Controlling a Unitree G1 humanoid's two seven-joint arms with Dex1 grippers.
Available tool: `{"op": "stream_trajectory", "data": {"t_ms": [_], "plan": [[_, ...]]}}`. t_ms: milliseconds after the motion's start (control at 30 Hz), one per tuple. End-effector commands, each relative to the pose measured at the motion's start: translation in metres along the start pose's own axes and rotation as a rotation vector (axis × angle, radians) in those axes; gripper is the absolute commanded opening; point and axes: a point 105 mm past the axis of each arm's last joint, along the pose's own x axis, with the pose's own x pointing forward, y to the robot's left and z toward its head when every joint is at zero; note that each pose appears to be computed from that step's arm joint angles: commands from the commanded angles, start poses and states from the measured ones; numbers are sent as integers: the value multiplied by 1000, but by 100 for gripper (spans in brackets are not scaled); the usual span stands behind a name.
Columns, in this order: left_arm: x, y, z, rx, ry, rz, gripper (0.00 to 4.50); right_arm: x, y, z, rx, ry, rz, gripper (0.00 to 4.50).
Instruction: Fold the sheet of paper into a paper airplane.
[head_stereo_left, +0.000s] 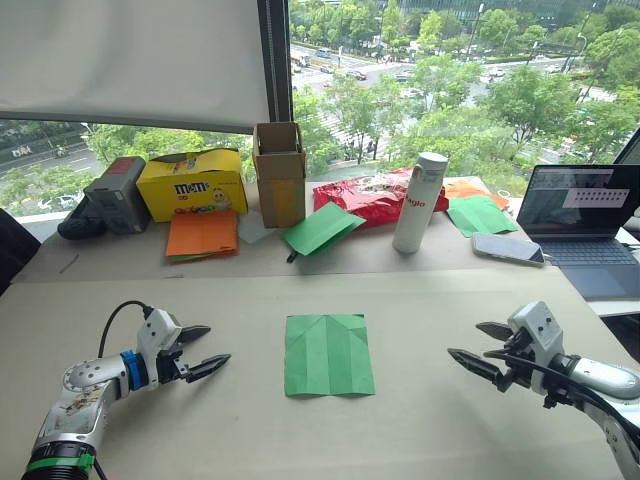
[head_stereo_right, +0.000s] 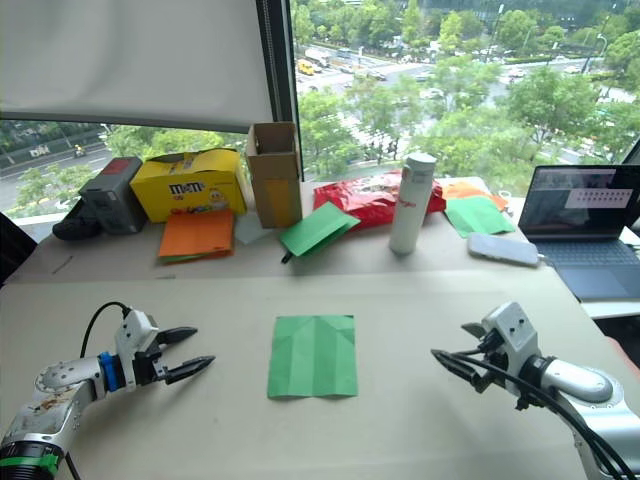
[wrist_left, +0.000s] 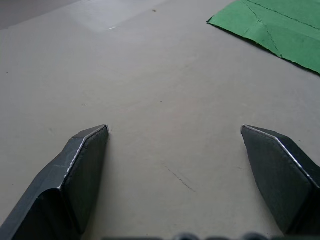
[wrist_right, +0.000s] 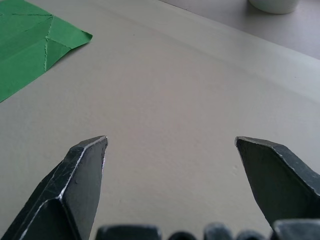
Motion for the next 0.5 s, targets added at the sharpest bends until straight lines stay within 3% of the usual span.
{"op": "stream_trajectory", "data": {"t_ms": [33, 133, 200, 500], "plan": [[1, -9, 3, -53, -2, -94, 450, -5, -6, 11, -52, -41, -11, 449], [1, -21, 38, -87, -107, -238, 450, -6, -2, 7, -67, -34, 22, 449], [3, -29, 46, -60, -105, -303, 393, -6, 5, 6, -53, -29, 68, 450], [47, -73, 84, 146, -117, -488, 96, -9, 42, 5, -65, 16, 226, 158]]}}
